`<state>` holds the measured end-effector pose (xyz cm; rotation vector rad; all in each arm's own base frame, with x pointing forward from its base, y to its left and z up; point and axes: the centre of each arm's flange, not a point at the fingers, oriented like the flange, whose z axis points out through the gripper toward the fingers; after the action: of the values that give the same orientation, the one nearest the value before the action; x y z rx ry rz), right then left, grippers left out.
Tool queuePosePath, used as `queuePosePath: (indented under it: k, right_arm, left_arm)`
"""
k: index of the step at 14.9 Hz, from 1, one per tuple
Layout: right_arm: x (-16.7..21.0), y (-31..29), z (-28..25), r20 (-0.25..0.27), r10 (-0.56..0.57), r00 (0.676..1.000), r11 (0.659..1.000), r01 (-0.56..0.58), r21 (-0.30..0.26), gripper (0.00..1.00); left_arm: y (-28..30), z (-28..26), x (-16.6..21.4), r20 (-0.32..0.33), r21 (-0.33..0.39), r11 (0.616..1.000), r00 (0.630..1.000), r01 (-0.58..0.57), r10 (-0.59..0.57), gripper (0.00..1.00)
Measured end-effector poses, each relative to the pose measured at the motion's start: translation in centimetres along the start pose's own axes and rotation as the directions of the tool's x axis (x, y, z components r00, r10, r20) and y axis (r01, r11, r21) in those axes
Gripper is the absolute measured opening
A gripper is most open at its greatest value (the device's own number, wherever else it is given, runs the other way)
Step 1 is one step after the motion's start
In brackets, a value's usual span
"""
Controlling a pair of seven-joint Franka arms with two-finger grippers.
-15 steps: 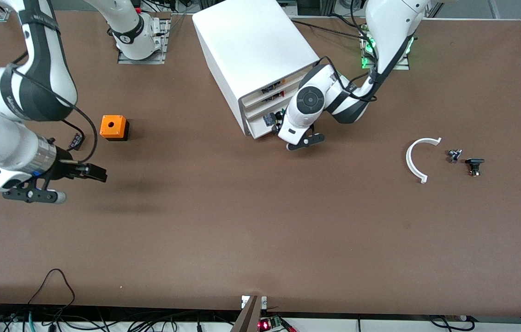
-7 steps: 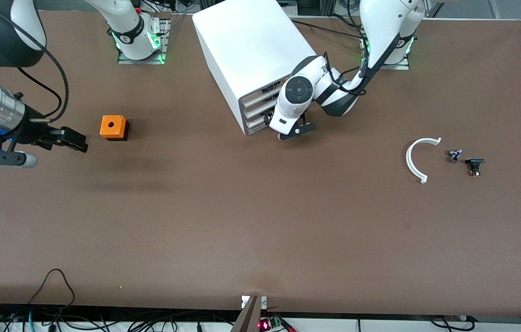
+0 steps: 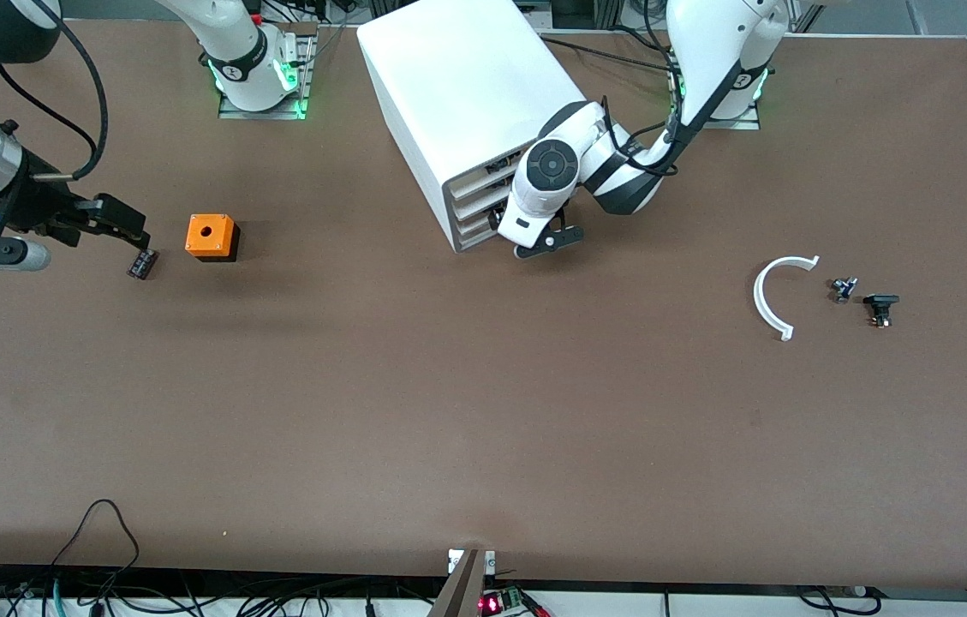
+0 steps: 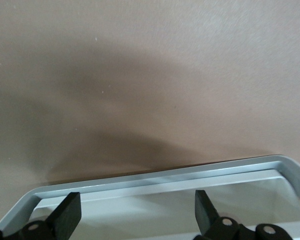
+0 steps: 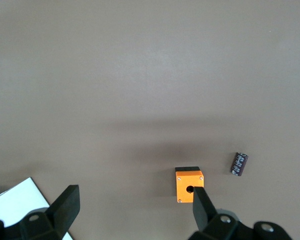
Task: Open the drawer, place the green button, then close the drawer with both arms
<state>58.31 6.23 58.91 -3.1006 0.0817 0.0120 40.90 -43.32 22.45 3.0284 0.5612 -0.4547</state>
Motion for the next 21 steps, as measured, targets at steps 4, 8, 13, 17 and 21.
queuePosePath:
  k: [4, 8, 13, 17, 21]
  right_arm:
    - [-0.1, -0.5, -0.2, 0.000, 0.024, 1.000, 1.000, -0.024, 0.000, 1.00]
    - [0.0, -0.7, -1.4, -0.024, 0.055, 0.998, 0.998, -0.055, 0.005, 1.00]
    - [0.1, -0.3, -1.9, -0.031, 0.059, 0.998, 0.998, -0.058, 0.015, 1.00]
    - [0.2, 0.4, -2.0, -0.033, 0.066, 0.997, 0.998, -0.066, 0.015, 1.00]
    - [0.1, 0.3, -2.0, -0.039, 0.047, 0.998, 0.999, -0.047, -0.011, 1.00]
  left_arm:
    - [-0.3, -5.8, 2.6, -0.014, 0.001, 0.999, 0.999, 0.039, -0.039, 1.00]
    - [-2.7, -14.8, 7.5, -0.005, 0.023, 1.000, 1.000, 0.017, -0.017, 1.00]
    - [-10.1, -23.4, 14.2, -0.071, 0.048, 0.977, 0.975, -0.208, 0.211, 1.00]
    - [-15.9, -30.8, 16.4, -0.101, 0.098, 0.910, 0.906, -0.402, 0.411, 1.00]
    - [-21.2, -36.9, 17.6, -0.109, 0.114, 0.861, 0.855, -0.496, 0.507, 1.00]
